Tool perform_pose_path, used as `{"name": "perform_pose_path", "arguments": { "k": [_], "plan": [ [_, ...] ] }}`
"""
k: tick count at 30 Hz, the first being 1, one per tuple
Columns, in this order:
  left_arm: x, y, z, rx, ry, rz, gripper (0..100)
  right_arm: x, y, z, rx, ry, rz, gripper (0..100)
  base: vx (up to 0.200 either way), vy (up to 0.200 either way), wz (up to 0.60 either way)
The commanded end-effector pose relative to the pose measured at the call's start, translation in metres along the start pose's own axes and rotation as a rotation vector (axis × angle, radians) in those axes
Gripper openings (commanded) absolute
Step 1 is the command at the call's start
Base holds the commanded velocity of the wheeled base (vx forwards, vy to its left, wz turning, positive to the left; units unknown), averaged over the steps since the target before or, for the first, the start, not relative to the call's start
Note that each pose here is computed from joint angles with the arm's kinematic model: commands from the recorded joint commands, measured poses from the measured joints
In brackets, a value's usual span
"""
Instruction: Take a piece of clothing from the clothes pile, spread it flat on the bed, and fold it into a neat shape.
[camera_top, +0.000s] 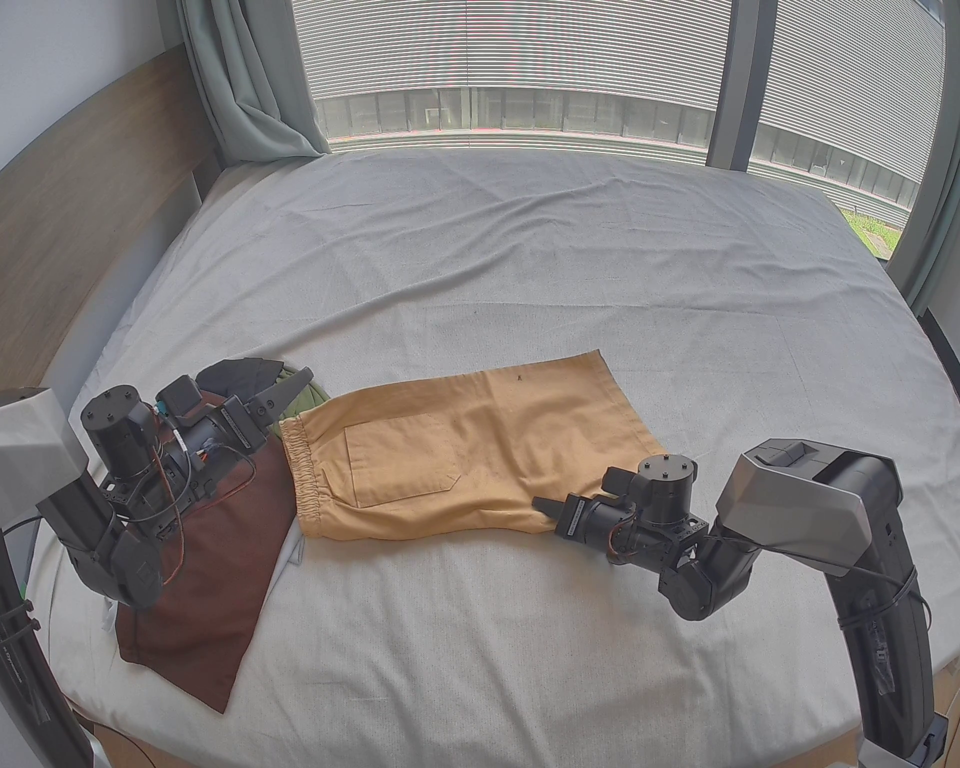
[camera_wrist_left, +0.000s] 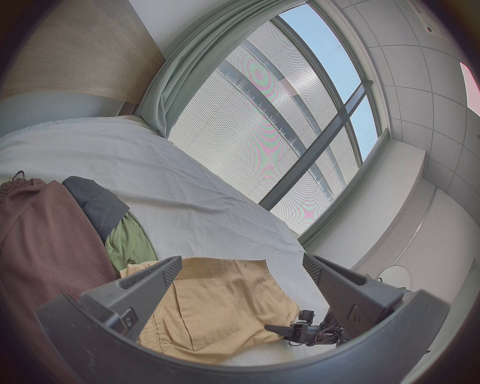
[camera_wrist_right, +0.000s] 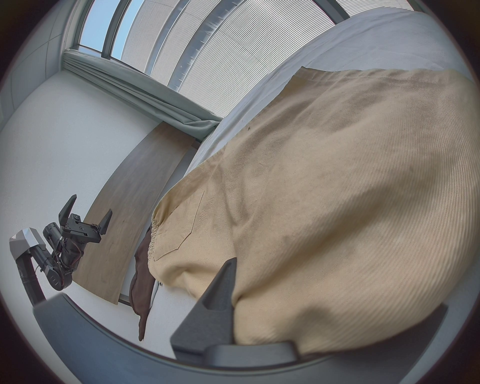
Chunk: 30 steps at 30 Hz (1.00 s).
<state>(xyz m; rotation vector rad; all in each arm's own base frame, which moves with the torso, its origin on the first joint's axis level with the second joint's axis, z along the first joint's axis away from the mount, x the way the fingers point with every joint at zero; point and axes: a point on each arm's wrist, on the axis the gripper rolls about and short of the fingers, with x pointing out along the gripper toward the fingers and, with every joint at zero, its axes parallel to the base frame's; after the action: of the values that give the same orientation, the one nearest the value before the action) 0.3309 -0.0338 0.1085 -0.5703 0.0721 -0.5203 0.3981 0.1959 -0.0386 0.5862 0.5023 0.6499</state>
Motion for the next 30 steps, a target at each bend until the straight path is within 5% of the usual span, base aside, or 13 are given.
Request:
{"name": "perform_pose_path", "arguments": {
  "k": [1, 11, 30],
  "plan": [
    [0.000, 0.000, 0.000, 0.000, -0.001, 0.000, 100, -0.015, 0.009, 0.003, -0.001, 0.005, -0.002, 0, 0.000, 0.000, 0.00],
    [-0.001, -0.001, -0.001, 0.000, 0.006, 0.001, 100, -0.051, 0.029, -0.003, 0.007, 0.061, -0.024, 0, 0.000, 0.000, 0.00],
    [-0.002, -0.001, 0.001, 0.006, 0.049, -0.077, 100, -0.096, 0.024, -0.033, 0.007, 0.161, -0.105, 0, 0.000, 0.000, 0.00]
  ]
}}
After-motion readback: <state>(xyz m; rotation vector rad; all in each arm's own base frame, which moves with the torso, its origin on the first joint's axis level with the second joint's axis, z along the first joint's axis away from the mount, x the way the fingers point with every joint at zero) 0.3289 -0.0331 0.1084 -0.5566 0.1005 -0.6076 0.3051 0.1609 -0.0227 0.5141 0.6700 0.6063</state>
